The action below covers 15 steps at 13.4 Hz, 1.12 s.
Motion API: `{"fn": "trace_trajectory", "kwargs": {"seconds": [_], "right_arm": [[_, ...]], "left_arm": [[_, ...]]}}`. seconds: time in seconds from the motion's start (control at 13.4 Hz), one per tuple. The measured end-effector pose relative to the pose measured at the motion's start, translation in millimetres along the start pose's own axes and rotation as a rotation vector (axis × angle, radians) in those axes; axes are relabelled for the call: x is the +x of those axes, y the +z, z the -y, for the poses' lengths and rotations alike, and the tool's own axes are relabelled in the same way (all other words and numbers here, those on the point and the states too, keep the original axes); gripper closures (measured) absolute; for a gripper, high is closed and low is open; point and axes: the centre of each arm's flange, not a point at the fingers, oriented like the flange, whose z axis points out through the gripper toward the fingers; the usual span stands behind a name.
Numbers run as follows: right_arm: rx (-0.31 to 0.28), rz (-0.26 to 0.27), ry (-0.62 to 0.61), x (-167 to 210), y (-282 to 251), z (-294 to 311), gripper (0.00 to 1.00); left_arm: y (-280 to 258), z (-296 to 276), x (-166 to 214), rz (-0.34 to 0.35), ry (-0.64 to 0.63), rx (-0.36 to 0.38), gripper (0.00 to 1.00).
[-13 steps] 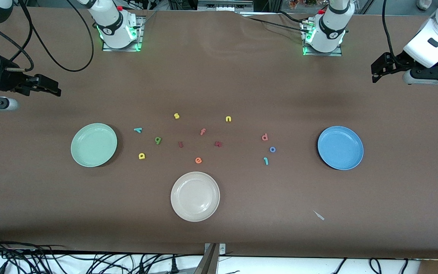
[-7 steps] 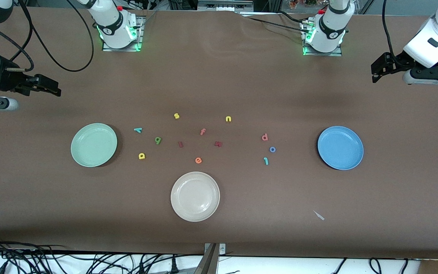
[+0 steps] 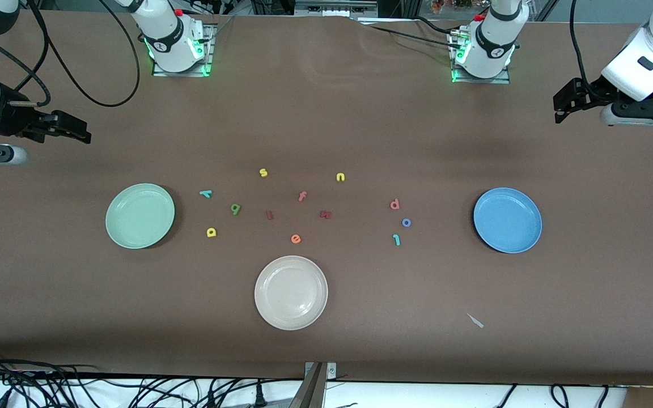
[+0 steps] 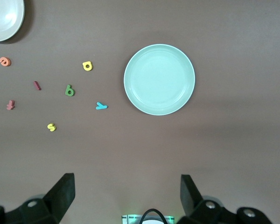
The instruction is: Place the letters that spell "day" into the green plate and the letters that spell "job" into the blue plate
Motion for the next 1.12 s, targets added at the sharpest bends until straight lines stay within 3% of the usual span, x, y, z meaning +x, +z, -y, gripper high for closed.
{"fn": "trace_trajectory", "kwargs": {"seconds": [1.12], "right_arm": [[0.0, 0.016, -0.001, 3.2, 7.5, 0.0, 0.0]], "left_arm": [[-0.1, -0.1, 0.0, 0.0, 0.0, 0.0, 0.0]]}}
